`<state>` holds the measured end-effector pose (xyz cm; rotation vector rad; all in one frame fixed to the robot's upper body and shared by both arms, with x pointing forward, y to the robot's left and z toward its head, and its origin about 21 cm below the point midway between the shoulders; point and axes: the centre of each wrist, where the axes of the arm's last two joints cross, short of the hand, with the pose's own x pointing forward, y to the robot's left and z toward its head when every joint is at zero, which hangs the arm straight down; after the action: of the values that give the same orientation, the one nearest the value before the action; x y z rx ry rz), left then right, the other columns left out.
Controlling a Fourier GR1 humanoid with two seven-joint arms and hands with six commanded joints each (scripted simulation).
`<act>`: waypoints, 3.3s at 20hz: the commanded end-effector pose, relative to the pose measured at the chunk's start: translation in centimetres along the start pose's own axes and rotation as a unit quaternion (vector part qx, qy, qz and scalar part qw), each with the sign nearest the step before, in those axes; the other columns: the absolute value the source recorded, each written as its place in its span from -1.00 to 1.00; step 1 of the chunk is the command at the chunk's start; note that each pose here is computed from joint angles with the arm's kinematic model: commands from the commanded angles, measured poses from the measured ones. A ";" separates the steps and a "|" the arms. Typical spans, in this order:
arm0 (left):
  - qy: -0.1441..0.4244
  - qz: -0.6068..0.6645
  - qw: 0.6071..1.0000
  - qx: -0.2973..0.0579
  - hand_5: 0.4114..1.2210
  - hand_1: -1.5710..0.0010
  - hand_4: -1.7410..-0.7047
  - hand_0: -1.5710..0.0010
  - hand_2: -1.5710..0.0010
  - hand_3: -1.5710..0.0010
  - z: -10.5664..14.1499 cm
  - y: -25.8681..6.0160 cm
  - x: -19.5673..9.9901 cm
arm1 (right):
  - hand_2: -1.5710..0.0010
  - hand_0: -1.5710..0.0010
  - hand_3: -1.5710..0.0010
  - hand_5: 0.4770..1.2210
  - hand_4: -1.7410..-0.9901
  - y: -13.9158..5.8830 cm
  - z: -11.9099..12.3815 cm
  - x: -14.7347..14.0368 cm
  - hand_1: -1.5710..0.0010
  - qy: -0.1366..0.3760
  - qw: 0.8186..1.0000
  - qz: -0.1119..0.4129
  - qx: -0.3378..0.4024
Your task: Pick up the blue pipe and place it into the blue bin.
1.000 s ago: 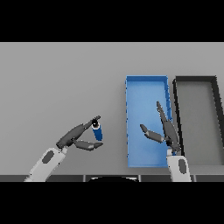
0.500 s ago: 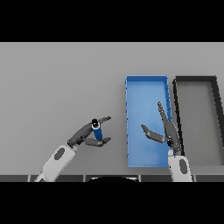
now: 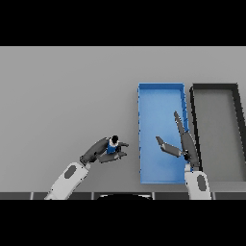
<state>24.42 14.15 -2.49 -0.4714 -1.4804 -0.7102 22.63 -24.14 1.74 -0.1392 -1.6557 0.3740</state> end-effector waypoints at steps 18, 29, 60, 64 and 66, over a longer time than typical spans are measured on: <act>-0.121 -0.016 0.992 -0.025 1.00 -0.99 -0.48 -0.99 -1.00 -0.99 -2.8 -1.5 7.0 | 1.00 1.00 1.00 -0.75 0.65 -0.3 0.0 -0.7 1.00 0.011 1.000 0.022 0.005; -0.121 -0.020 0.992 -0.035 1.00 -1.00 -0.49 -1.00 -1.00 -1.00 -2.6 -1.2 6.9 | 0.99 1.00 1.00 -0.74 0.46 -1.1 -2.4 -1.2 0.98 -0.022 0.999 -0.001 0.044; -0.126 -0.025 0.990 -0.064 1.00 -1.00 -0.45 -1.00 -1.00 -1.00 -2.9 -0.6 7.2 | 0.97 1.00 1.00 -0.91 0.40 4.2 -8.1 16.6 0.99 -0.190 0.866 0.019 0.462; -0.109 -0.018 0.992 -0.060 1.00 -1.00 -0.65 -1.00 -0.96 -0.66 -2.8 -0.7 7.2 | 0.45 0.49 0.61 -0.88 0.17 5.5 -9.0 17.1 0.44 -0.185 0.855 0.022 0.484; -0.088 -0.020 0.994 -0.056 1.00 -1.00 -0.78 -1.00 -0.96 -0.48 -3.0 -0.6 7.1 | -0.07 -0.04 0.16 -0.86 -0.21 6.1 -9.2 17.2 -0.07 -0.193 0.852 0.024 0.487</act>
<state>25.84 10.73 4.29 -0.6072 -1.6269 -0.8060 28.80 -11.62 16.70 0.7008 -1.6564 1.2978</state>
